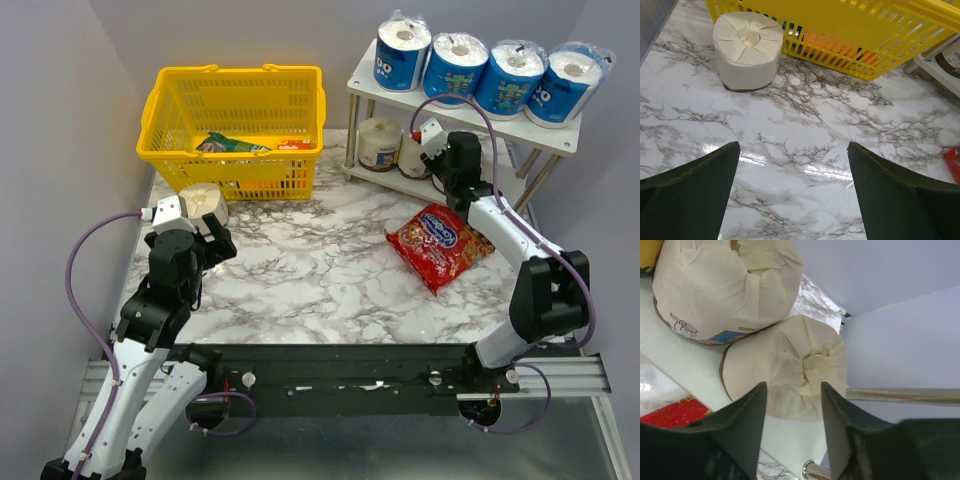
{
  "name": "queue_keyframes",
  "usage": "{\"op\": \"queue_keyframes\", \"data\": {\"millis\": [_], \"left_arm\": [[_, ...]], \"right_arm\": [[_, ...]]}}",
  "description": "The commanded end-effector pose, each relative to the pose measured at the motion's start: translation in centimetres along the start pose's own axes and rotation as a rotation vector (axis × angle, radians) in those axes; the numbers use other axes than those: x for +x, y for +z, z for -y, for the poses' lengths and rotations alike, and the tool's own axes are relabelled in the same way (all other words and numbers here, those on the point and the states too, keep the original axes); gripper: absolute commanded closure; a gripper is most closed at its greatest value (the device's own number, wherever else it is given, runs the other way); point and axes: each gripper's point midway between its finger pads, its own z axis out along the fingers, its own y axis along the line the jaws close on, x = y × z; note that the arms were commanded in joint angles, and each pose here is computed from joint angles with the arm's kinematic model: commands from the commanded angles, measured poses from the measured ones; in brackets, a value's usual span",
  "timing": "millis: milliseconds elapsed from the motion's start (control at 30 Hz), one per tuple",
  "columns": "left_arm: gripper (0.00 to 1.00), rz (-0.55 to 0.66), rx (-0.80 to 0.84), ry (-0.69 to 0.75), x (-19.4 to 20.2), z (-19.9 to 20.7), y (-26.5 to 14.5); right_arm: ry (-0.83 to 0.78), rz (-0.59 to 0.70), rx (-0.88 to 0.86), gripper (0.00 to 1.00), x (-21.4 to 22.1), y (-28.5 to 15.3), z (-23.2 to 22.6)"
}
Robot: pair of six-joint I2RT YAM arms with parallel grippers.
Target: Place and organize the paper towels onto the shelf
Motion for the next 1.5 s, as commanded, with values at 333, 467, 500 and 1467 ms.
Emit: {"op": "queue_keyframes", "data": {"millis": [333, 467, 500, 1467], "left_arm": [[0.01, 0.005, -0.009, 0.011, -0.1, -0.1, 0.2], [0.01, 0.003, -0.013, 0.014, 0.0, -0.1, 0.3], [0.01, 0.002, -0.012, 0.015, 0.0, -0.1, 0.4], [0.01, -0.237, -0.226, -0.213, 3.0, -3.3, 4.8]], "right_arm": [[0.126, -0.028, -0.064, 0.71, 3.3, -1.6, -3.2], [0.109, -0.079, -0.044, 0.72, 4.5, -0.7, -3.5], [0.101, -0.089, -0.039, 0.72, 4.7, -0.2, -3.6], [0.412, 0.263, -0.299, 0.59, -4.3, -8.8, -5.2]]}}
